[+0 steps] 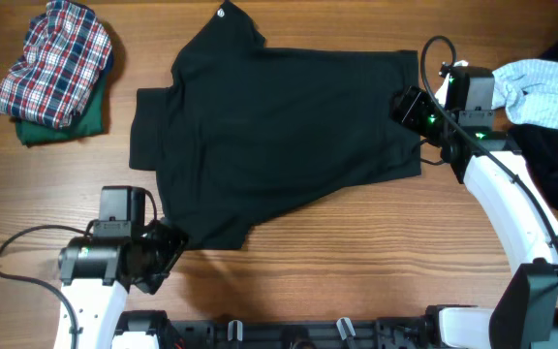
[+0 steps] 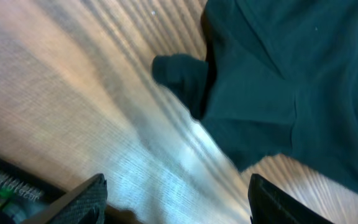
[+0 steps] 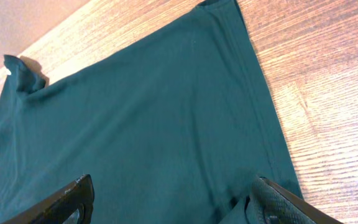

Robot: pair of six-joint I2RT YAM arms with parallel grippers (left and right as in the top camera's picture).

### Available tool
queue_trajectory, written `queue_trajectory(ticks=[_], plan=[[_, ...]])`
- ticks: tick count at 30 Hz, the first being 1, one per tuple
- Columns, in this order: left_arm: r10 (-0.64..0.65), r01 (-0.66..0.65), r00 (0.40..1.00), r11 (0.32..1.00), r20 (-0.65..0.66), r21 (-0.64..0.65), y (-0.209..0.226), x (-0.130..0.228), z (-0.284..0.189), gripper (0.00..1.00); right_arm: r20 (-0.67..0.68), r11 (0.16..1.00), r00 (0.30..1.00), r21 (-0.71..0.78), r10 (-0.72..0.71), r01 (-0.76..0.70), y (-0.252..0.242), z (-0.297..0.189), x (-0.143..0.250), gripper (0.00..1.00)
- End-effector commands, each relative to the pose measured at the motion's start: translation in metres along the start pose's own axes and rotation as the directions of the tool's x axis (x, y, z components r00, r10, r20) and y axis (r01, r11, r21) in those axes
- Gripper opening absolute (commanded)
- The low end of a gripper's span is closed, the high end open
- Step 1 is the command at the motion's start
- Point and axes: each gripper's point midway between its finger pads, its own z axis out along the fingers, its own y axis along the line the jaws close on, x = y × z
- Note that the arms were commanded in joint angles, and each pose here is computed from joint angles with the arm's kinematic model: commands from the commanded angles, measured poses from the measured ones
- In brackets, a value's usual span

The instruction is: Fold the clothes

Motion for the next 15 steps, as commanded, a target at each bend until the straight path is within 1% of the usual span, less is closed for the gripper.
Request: queue_trajectory(ticks=[1,5,9,12,15], plan=[[-0.025,0.025,0.999,1.000,-0.026,0.015,-0.001,0.002,0.016,0.72,0.010,0.999,1.000,-0.035,-0.029,0.029,0.009,-0.005,-0.006,0.81],[0.005,-0.005,1.000,1.000,0.010,-0.008,-0.001,-0.010,0.026,0.74,0.004,0.998,0.999,-0.047,-0.032,0.032,0.011,-0.005,-0.005,0.81],[0.076,-0.076,0.997,0.996,-0.002,-0.036,0.000,-0.014,0.043,0.79,0.003,0.998,0.999,-0.046,-0.033,0.033,0.011,-0.005,-0.004,0.81],[0.118,-0.119,0.993,0.992,-0.011,-0.043,-0.003,-0.018,0.054,0.79,0.004,0.998,0.999,-0.046,-0.037,0.037,0.011,-0.005,-0.004,0.81],[0.126,-0.126,0.992,0.991,-0.002,-0.035,-0.009,-0.024,0.061,0.78,0.004,0.998,0.999,-0.047,-0.051,0.052,0.011,-0.005,-0.004,0.81]])
